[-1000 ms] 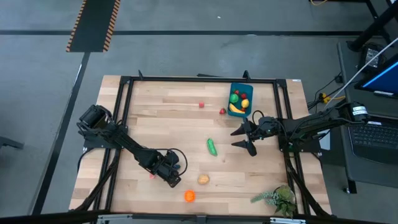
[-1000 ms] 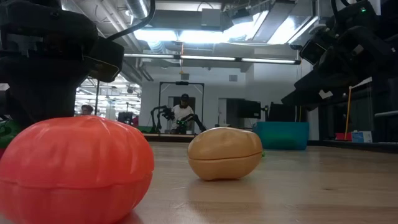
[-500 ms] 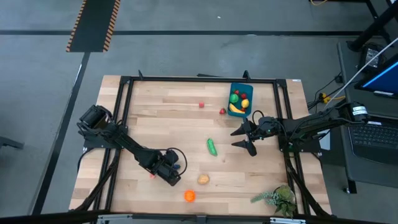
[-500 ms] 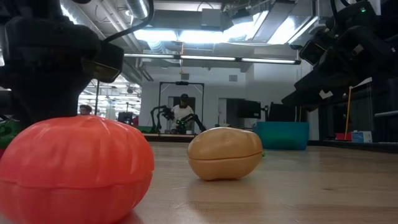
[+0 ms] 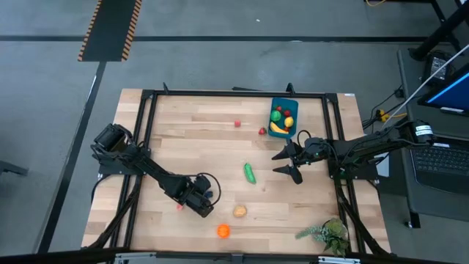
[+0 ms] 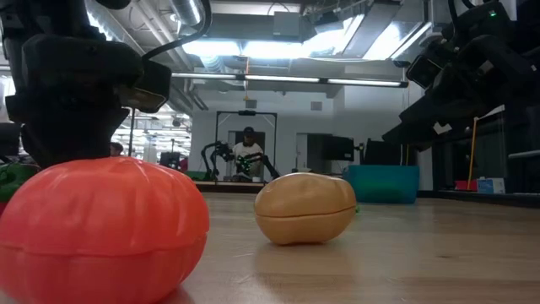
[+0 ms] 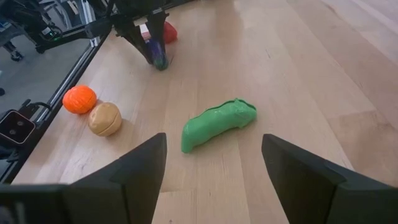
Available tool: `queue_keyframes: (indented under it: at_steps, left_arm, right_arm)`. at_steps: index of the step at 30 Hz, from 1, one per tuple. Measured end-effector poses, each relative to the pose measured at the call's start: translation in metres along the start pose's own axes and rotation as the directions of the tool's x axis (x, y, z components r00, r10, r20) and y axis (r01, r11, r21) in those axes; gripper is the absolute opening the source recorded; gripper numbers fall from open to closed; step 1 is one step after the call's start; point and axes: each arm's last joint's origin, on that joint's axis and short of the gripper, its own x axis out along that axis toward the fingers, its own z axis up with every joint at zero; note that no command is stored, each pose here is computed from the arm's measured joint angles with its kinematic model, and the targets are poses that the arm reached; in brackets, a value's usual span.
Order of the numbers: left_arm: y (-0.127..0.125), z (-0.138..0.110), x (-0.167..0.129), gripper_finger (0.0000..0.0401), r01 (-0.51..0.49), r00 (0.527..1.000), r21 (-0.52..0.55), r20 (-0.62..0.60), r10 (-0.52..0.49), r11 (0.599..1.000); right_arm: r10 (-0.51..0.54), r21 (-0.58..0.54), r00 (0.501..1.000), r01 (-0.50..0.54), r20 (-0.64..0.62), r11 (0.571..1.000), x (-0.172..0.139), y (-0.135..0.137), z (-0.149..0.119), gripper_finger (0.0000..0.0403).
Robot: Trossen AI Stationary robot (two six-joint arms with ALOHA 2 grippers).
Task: Pick and placing Produce into tupperware
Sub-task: Put the purple eggplant into the blue bin
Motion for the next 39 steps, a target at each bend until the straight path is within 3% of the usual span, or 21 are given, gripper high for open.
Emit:
queue_keyframes:
  at_steps: [9,19,25,30,39]
  left_arm:
    - [-0.001,0.001,-0.005,0.0104,0.026,1.0,0.065,0.013,-0.027,0.998]
    - [0.002,0.018,-0.047,0.0094,0.094,0.973,0.155,0.193,-0.124,0.983]
    - [0.005,0.033,-0.083,0.0093,0.12,0.903,0.245,0.376,-0.209,0.962]
    - [0.012,0.044,-0.108,0.0093,0.036,0.82,0.312,0.534,-0.207,0.949]
    - [0.017,0.072,-0.11,0.0093,-0.068,0.731,0.369,0.651,-0.206,0.927]
  right_arm:
    - [-0.001,0.0,1.0,0.001,-0.002,1.0,0.0,0.0,0.0,0.0266]
    - [-0.002,0.0,1.0,0.002,-0.007,1.0,0.0,0.0,-0.001,0.0266]
    - [-0.002,0.0,1.0,0.002,-0.009,1.0,0.0,0.0,-0.001,0.0266]
    - [-0.002,-0.008,1.0,0.002,-0.009,1.0,0.0,0.0,-0.001,0.0266]
    - [0.091,-0.132,0.996,-0.087,0.026,0.987,-0.003,0.004,0.005,0.0266]
